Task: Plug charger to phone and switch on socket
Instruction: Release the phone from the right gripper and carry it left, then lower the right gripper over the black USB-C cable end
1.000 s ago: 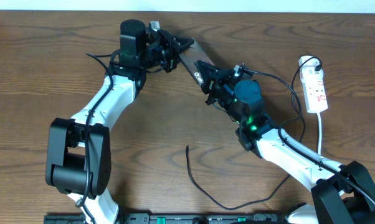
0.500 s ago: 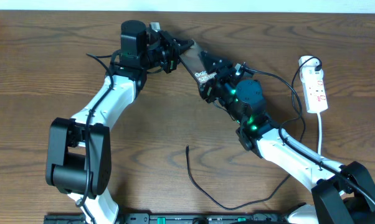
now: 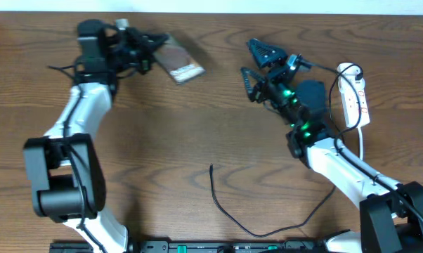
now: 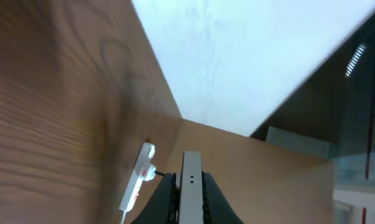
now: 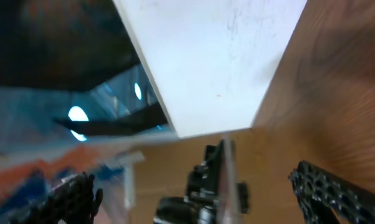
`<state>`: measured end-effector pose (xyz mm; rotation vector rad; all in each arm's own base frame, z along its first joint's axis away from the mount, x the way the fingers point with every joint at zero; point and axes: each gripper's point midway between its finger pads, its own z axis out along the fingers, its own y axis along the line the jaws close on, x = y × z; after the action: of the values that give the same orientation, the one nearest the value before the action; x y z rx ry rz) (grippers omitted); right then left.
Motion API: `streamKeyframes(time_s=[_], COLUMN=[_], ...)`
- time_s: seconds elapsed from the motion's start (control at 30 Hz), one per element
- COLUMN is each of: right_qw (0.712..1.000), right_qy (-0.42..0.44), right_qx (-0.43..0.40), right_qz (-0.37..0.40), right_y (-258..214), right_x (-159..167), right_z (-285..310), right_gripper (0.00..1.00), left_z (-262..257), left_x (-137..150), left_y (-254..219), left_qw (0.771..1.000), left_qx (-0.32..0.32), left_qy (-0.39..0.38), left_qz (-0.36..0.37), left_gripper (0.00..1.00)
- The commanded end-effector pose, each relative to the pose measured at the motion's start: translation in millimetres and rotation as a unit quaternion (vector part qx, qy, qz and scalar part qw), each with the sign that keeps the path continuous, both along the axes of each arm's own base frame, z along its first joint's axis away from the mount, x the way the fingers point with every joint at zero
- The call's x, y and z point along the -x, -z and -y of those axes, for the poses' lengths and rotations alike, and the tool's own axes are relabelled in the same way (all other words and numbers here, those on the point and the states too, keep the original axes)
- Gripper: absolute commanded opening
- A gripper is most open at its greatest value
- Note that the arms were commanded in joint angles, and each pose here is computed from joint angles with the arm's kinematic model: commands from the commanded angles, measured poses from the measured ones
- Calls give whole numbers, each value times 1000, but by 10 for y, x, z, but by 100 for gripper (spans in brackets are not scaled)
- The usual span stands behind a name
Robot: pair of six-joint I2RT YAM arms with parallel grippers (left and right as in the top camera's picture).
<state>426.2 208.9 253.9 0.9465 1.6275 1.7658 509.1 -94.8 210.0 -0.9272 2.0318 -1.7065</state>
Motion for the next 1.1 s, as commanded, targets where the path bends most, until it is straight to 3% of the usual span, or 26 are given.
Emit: streamKeyframes(time_s=[0.0, 0.23, 0.47, 0.7, 0.93, 1.07], right_qw=[991, 966, 927, 871, 820, 770], right_qy=[-65, -164, -279, -381, -390, -368], right_qx=[82, 150, 240, 308, 415, 514], right_qz=[83, 134, 77, 21, -51, -87], right_y=[-89, 46, 746, 1295, 1675, 1672], right_x=[102, 352, 773, 1415, 1801, 1846], right_z=[-48, -227, -465, -784, -909, -770], right_gripper=[99, 99, 99, 99, 99, 99], left_z=[-233, -519, -579, -578, -580, -579], left_x=[240, 578, 658, 658, 658, 657], left_y=[-210, -378, -412, -410, -410, -410], left_qw=[993, 961, 937, 922, 921, 921], left_qx=[-6, -22, -50, -74, -77, -77], left_qy=[84, 172, 193, 196, 196, 196], left_qz=[86, 216, 287, 325, 329, 329], left_gripper=[7, 7, 7, 7, 7, 8])
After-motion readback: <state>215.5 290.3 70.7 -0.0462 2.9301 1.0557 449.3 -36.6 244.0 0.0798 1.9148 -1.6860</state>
